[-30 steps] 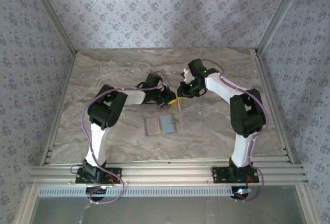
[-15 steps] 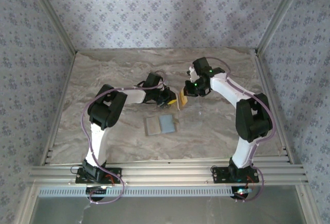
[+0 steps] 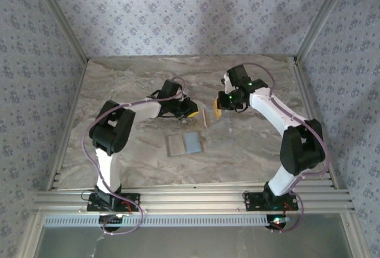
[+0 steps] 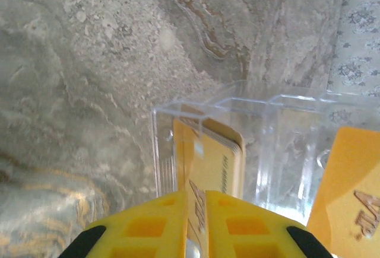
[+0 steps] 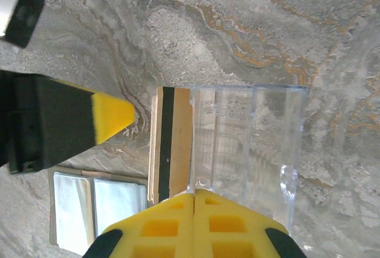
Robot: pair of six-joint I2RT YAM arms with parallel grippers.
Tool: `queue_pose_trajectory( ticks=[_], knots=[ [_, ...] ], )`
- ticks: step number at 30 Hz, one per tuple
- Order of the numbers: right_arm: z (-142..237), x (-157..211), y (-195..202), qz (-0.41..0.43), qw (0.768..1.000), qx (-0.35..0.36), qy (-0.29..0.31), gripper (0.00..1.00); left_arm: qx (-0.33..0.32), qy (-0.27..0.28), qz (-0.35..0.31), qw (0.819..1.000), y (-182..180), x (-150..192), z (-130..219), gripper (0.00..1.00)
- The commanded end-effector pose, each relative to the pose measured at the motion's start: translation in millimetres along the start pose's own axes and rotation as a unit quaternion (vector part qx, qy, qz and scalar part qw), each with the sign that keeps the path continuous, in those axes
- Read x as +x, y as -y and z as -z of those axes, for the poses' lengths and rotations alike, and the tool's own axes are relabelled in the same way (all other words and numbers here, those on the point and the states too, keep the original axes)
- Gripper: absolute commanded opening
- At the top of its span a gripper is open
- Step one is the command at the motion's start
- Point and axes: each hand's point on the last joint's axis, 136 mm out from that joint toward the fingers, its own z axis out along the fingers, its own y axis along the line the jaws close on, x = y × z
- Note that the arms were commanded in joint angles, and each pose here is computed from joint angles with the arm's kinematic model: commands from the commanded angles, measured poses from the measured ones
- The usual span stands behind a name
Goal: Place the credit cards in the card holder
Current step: Pick up the credit card from the storage box.
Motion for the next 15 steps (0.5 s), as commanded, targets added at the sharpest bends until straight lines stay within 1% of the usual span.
queue_pose_trajectory(
  ticks=[1,6,9,15],
  knots=[
    [21.5,-1.2,2.8,0.005,0.999,0.011,0.033,0.00,-0.016,0.021,-0.028,0.999,7.4,2.1,28.2,0.18],
    [38.9,6.3,-2.8,0.005,0.998,-0.002,0.065,0.00,-0.051,0.046,-0.045,0.997,-2.4,16.4,62.0,0.23],
    [41.8,16.5,-7.0,0.011,0.997,-0.013,0.076,0.00,-0.079,0.064,-0.057,0.993,-13.0,29.1,85.5,0.28],
    [45.2,29.7,-31.7,0.038,0.993,-0.064,0.092,0.00,-0.143,0.100,-0.063,0.983,-47.9,53.8,128.9,0.45]
  ],
)
